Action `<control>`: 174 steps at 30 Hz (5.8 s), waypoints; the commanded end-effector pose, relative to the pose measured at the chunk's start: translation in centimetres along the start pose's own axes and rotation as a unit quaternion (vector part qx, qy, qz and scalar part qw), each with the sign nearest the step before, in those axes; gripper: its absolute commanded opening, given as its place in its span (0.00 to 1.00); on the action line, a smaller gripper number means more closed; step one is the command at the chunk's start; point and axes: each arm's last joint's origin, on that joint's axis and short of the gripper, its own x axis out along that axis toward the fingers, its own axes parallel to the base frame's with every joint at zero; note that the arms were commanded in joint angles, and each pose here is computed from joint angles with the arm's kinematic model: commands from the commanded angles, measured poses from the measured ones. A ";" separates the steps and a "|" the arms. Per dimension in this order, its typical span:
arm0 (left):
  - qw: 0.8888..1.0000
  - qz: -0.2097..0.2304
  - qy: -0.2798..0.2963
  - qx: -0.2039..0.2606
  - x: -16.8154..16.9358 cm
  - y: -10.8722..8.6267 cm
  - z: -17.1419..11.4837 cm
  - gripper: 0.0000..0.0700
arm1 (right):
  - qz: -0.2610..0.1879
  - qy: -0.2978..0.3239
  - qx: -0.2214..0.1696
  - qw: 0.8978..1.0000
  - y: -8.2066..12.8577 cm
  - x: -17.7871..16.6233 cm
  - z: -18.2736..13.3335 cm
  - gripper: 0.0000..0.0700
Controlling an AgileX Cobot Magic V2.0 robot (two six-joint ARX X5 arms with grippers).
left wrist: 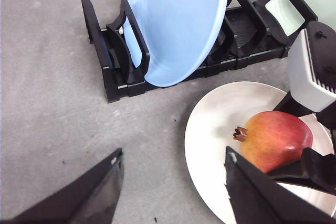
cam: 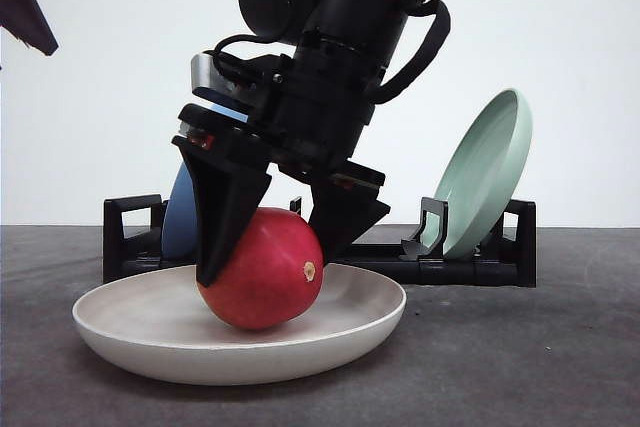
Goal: Place pomegranate in white plate
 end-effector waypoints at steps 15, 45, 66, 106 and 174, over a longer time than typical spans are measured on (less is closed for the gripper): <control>1.000 -0.001 -0.010 0.005 -0.1 -0.1 0.5 0.50 | 0.003 -0.001 -0.028 1.000 0.8 0.3 0.4 0.95; 1.000 0.000 -0.009 0.003 -0.1 -0.1 0.5 0.50 | -0.051 -0.262 0.073 0.961 -6.2 -8.9 -13.8 0.94; 1.000 0.000 -0.008 -0.010 -0.1 -0.1 0.5 0.02 | -0.080 -0.282 0.152 0.944 -7.4 -9.5 -17.2 0.06; 0.971 0.103 -0.214 -0.016 -0.2 3.2 -8.3 0.00 | -0.080 -0.294 0.147 0.941 -7.5 -9.7 -17.0 0.03; 0.951 0.173 -0.252 -0.032 2.3 4.2 -14.9 0.00 | -0.288 -0.402 0.127 0.860 -7.8 -11.2 -25.1 0.03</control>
